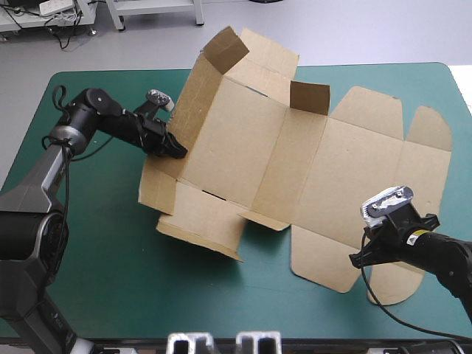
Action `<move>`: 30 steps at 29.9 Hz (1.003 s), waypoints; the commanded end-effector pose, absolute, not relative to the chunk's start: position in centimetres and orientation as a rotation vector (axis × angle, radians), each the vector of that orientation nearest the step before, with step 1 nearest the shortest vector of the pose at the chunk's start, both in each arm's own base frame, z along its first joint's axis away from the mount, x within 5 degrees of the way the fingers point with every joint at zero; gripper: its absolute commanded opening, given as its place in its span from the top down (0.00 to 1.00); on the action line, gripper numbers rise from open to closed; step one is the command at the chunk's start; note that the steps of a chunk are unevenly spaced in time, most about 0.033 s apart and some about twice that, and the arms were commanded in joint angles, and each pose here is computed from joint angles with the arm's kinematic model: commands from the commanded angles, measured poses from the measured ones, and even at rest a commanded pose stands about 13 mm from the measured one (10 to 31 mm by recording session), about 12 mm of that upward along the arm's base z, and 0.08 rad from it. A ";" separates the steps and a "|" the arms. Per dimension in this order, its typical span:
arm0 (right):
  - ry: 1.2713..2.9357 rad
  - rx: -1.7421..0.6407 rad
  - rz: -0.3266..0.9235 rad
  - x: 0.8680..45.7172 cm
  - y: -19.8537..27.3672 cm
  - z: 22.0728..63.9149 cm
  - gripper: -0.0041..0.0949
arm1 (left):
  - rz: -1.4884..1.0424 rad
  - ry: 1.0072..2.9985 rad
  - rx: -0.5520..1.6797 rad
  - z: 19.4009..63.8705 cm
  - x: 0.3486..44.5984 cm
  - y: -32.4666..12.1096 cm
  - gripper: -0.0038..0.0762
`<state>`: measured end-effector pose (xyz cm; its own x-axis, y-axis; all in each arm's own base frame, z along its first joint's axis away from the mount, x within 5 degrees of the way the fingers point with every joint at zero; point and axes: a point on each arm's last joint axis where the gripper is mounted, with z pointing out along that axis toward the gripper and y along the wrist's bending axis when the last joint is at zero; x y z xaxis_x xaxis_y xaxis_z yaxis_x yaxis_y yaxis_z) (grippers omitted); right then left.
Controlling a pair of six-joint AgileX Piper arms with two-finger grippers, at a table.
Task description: Fold the box
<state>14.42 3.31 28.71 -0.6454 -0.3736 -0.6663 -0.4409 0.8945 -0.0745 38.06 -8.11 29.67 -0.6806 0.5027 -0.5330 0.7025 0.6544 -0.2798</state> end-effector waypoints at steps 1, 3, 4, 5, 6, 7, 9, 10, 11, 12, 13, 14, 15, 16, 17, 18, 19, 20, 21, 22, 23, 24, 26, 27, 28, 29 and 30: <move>2.227 -0.544 0.126 14.9 3.5 31.1 0.98 | -0.283 2.367 1.114 37.0 36.6 -9.1 0.97; 2.198 -0.540 0.122 15.0 3.5 32.0 0.98 | -0.129 2.298 1.207 39.2 36.1 -10.5 0.97; 2.179 -0.537 0.119 15.1 3.5 32.5 0.98 | -0.053 2.253 1.236 40.3 35.9 -11.2 0.97; 2.157 -0.533 0.115 15.1 3.5 33.1 0.98 | 0.003 2.201 1.243 41.4 35.7 -12.1 0.97; 2.133 -0.529 0.110 15.2 3.5 33.8 0.98 | 0.032 2.152 1.228 42.3 35.6 -12.9 0.97; 2.107 -0.524 0.105 15.3 3.5 34.5 0.98 | 0.067 2.094 1.237 43.1 35.3 -13.9 0.97; 2.057 -0.516 0.097 15.3 3.5 36.0 0.98 | 0.169 1.990 1.271 44.0 34.9 -15.7 0.97; 2.025 -0.510 0.091 15.3 3.5 36.9 0.98 | 0.240 1.937 1.298 44.2 34.6 -16.7 0.97; 1.999 -0.506 0.085 15.3 3.4 37.7 0.98 | 0.321 1.887 1.330 44.5 34.3 -17.7 0.97; 1.969 -0.502 0.080 15.2 3.4 38.7 0.98 | 0.378 1.849 1.365 44.6 33.8 -18.6 0.97; 1.938 -0.500 0.071 15.1 3.4 39.7 0.98 | 0.437 1.817 1.391 44.7 33.4 -19.4 0.97; 1.912 -0.496 0.067 15.0 3.4 40.5 0.98 | 0.476 1.796 1.398 44.8 32.9 -20.1 0.97; 1.888 -0.494 0.060 15.0 3.4 41.4 0.98 | 0.499 1.779 1.406 44.8 32.5 -20.7 0.97; 1.862 -0.491 0.054 14.9 3.3 42.3 0.98 | 0.512 1.765 1.419 44.9 32.2 -21.2 0.97; 1.841 -0.489 0.048 14.9 3.3 43.1 0.98 | 0.519 1.749 1.434 44.9 31.8 -21.7 0.97; 1.825 -0.490 0.038 15.1 3.3 43.8 0.98 | 0.513 1.733 1.449 44.9 31.4 -22.2 0.97; 1.808 -0.488 0.036 15.2 3.3 44.6 0.98 | 0.500 1.724 1.460 44.9 31.2 -22.5 0.97; 1.795 -0.488 0.031 15.3 3.3 45.2 0.98 | 0.492 1.708 1.492 44.8 30.9 -22.9 0.97; 1.778 -0.497 0.021 15.6 3.4 46.1 0.98 | 0.488 1.690 1.531 44.5 30.8 -23.2 0.97; 1.775 -0.504 0.020 15.8 3.4 46.6 0.98 | 0.490 1.683 1.537 44.4 30.7 -23.2 0.97; 1.780 -0.512 0.020 16.2 3.5 47.1 0.98 | 0.495 1.675 1.550 44.0 30.6 -23.2 0.97; 1.783 -0.522 0.023 16.5 3.6 48.0 0.98 | 0.513 1.665 1.566 43.7 30.5 -23.0 0.97; 1.792 -0.536 0.027 17.2 3.7 49.2 0.98 | 0.565 1.629 1.579 43.3 30.1 -22.3 0.97; 1.805 -0.545 0.038 17.8 3.9 49.6 0.98 | 0.591 1.596 1.576 43.1 29.8 -22.0 0.97; 1.799 -0.548 0.044 18.1 4.0 50.3 0.98 | 0.611 1.548 1.571 43.0 29.4 -21.6 0.97; 1.803 -0.556 0.043 18.6 4.1 50.8 0.98 | 0.626 1.491 1.545 43.0 29.0 -21.3 0.97; 1.808 -0.567 0.045 19.1 4.2 51.1 0.98 | 0.624 1.429 1.514 43.0 28.6 -21.1 0.97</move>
